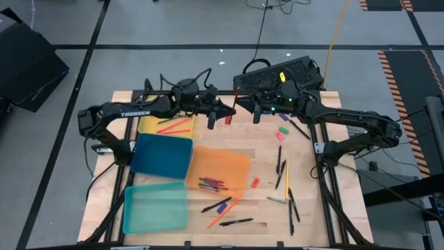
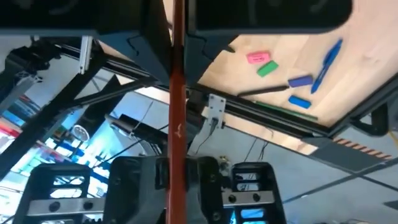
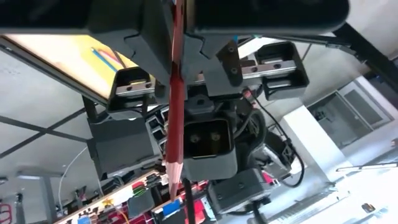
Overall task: Sort crayons/erasers/pens/pencils in bins
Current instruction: Put the brown pencil into yellow bin, then put the yellow pencil into yellow bin
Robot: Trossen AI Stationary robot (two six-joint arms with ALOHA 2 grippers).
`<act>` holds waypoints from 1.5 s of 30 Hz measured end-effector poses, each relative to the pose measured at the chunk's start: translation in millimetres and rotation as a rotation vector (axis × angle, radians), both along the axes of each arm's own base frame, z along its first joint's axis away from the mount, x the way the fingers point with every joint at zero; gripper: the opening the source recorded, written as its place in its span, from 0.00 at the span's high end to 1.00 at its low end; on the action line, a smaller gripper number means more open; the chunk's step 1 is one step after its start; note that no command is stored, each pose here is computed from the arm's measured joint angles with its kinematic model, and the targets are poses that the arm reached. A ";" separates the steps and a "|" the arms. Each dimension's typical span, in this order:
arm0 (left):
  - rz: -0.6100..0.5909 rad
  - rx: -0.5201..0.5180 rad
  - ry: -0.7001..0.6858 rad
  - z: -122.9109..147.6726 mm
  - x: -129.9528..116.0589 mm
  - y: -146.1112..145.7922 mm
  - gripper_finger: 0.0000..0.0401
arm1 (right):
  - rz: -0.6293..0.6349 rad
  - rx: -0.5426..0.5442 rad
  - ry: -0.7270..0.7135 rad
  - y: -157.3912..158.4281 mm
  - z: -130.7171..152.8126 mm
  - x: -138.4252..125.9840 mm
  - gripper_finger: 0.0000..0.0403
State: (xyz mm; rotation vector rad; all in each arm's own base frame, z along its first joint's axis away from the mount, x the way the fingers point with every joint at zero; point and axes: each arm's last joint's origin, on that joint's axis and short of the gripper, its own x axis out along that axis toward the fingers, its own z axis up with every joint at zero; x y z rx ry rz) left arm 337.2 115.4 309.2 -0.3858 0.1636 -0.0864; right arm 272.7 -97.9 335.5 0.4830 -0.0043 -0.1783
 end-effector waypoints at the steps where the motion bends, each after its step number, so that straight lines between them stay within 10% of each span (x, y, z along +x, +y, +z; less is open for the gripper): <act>1: 0.009 0.001 0.002 -0.2 0.0 0.3 0.95 | -0.003 -0.004 0.001 -0.2 -0.1 0.0 0.95; 8: 0.068 0.046 0.187 4.5 -21.7 4.3 0.95 | 0.012 -0.064 0.033 5.0 0.1 -1.5 0.75; 16: 0.254 0.364 0.957 20.6 -100.5 5.0 0.95 | 0.051 -0.072 0.341 20.0 -21.3 -14.2 0.52; 25: 0.095 0.445 1.579 -58.4 -158.4 7.2 0.95 | 0.046 -0.115 0.610 56.3 -43.1 -16.9 0.51; 39: 0.294 0.601 1.472 -144.2 -158.3 22.0 0.86 | 0.045 -0.061 0.769 77.7 -55.6 -25.1 0.51; 45: 0.311 0.605 1.480 -144.3 -157.6 27.4 0.65 | -0.055 0.221 1.004 94.5 -77.3 -38.5 0.51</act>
